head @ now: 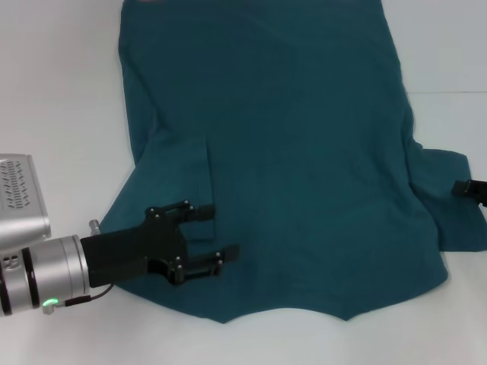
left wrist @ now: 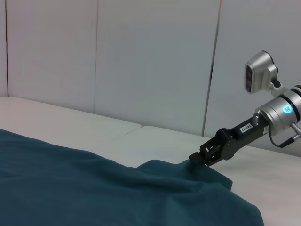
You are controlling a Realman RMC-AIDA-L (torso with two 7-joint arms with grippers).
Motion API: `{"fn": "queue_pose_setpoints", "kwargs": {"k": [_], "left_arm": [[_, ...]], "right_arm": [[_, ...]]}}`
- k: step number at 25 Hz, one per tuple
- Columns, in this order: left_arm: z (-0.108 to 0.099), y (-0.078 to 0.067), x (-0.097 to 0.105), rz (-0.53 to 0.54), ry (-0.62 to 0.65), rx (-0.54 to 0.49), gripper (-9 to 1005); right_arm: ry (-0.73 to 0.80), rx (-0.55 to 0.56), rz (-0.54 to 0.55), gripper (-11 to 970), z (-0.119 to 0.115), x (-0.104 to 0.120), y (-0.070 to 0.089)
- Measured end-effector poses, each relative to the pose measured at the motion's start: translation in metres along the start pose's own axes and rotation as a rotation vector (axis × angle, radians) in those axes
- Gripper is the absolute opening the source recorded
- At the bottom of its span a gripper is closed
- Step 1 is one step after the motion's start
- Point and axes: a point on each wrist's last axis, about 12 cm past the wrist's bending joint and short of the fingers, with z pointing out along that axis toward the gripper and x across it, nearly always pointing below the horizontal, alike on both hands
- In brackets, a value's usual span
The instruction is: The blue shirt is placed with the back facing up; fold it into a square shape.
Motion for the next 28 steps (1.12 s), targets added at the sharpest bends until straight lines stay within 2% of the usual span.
{"fn": "queue_pose_setpoints", "kwargs": {"k": [4,17,22,28], "left_arm": [[0.0,0.0,0.0,0.001,0.0,0.0,770],[0.0,0.001,-0.001,0.001,-0.003,-0.002,769],[0.001,0.002,-0.002,0.004,-0.002,-0.004,770],[0.001,0.002,-0.003,0.003,-0.005,-0.006,770]], "right_arm": [[0.001,-0.004,0.002,382,0.001,0.002,0.0],[-0.104,-0.038,0.019,0,-0.001,0.009,-0.007],[-0.171,-0.007,0.016,2,-0.003,0.003,-0.012],[-0.213,0.035,-0.034,5,-0.004,-0.017,-0.013]]}}
